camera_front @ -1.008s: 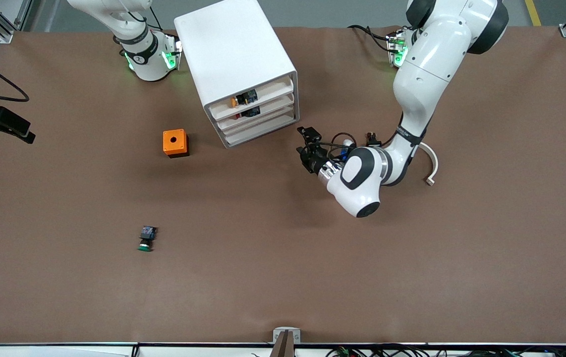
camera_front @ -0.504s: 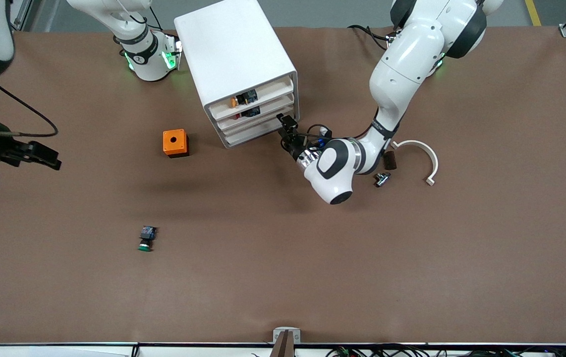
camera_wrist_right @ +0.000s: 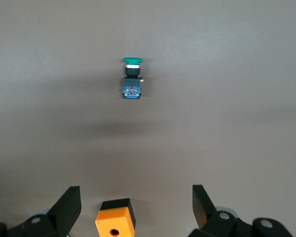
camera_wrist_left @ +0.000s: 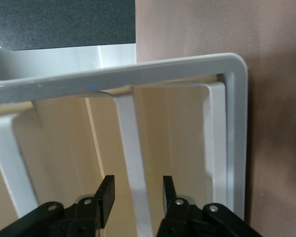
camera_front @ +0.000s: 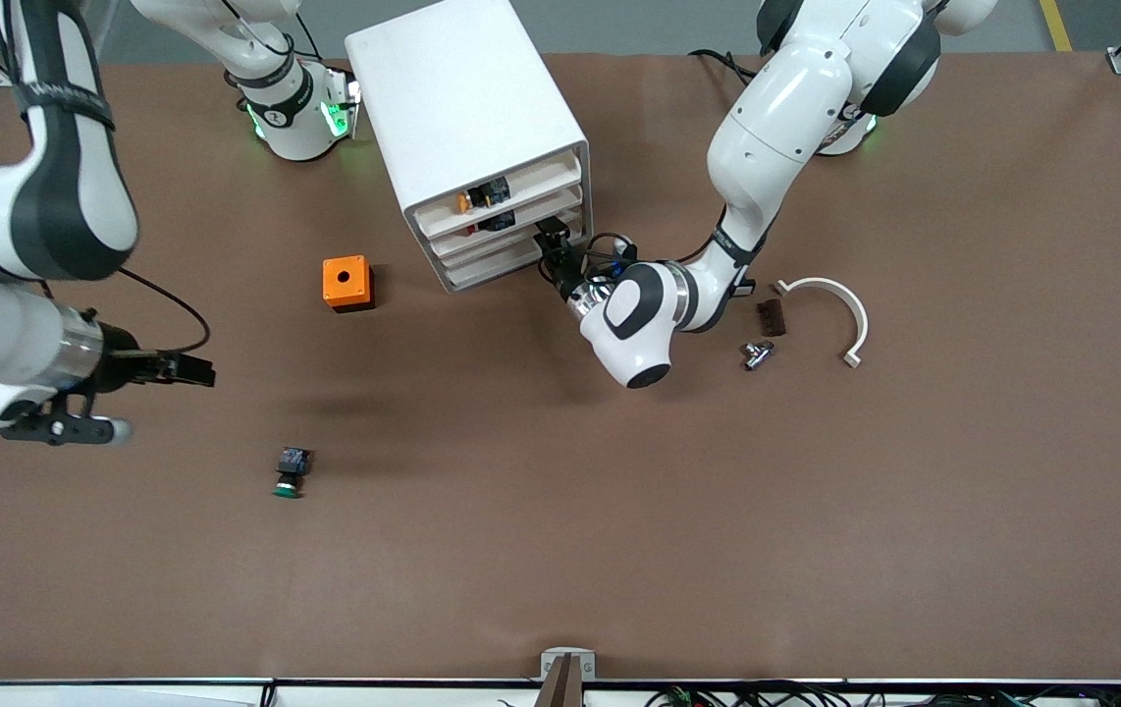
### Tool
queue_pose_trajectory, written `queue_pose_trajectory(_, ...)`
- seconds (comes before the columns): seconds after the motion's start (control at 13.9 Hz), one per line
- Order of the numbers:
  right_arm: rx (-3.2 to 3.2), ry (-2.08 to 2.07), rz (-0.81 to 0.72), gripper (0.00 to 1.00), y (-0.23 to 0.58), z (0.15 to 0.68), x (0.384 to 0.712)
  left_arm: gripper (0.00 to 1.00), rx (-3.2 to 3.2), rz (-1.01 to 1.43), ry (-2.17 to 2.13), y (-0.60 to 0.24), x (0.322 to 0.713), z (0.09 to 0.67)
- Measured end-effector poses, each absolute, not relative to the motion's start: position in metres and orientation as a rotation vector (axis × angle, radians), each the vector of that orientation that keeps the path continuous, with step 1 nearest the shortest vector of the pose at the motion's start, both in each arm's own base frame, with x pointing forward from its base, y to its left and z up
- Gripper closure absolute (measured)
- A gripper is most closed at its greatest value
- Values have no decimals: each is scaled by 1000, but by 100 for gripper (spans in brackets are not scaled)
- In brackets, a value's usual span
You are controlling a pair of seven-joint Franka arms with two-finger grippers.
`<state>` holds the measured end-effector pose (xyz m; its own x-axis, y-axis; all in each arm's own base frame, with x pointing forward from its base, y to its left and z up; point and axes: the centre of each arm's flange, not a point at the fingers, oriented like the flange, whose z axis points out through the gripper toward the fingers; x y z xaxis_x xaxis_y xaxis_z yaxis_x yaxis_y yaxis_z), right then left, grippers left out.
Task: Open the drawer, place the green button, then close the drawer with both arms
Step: 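Pull the drawer open with the left gripper while the right gripper reaches the button, then grasp the green push button with the right gripper and lift it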
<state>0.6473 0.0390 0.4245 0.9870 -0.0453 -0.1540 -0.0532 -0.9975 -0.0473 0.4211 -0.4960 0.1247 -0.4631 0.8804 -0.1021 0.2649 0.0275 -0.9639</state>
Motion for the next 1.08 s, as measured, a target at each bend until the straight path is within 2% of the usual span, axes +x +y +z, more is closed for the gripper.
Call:
queue_pose_trajectory(0.07, -3077, 69, 235, 0, 44, 407, 653, 61, -1165, 1458, -1785, -496, 423, 123)
queue_pose_trajectory(0.22, -3054, 73, 244, 0, 51, 369, 663, 84, -1156, 1469, -1788, -497, 425, 126)
queue_pose_trajectory(0.5, -3042, 90, 182, 0, 58, 295, 683, 86, -1137, 1458, -1812, -493, 434, 129)
queue_pose_trajectory(0.86, -3045, 110, 97, 0, 58, 224, 694, 86, -1118, 1493, -1982, -435, 518, 147)
queue_pose_trajectory(1.08, -3046, 115, 101, 0, 58, 202, 694, 86, -1117, 1519, -2036, -412, 544, 152)
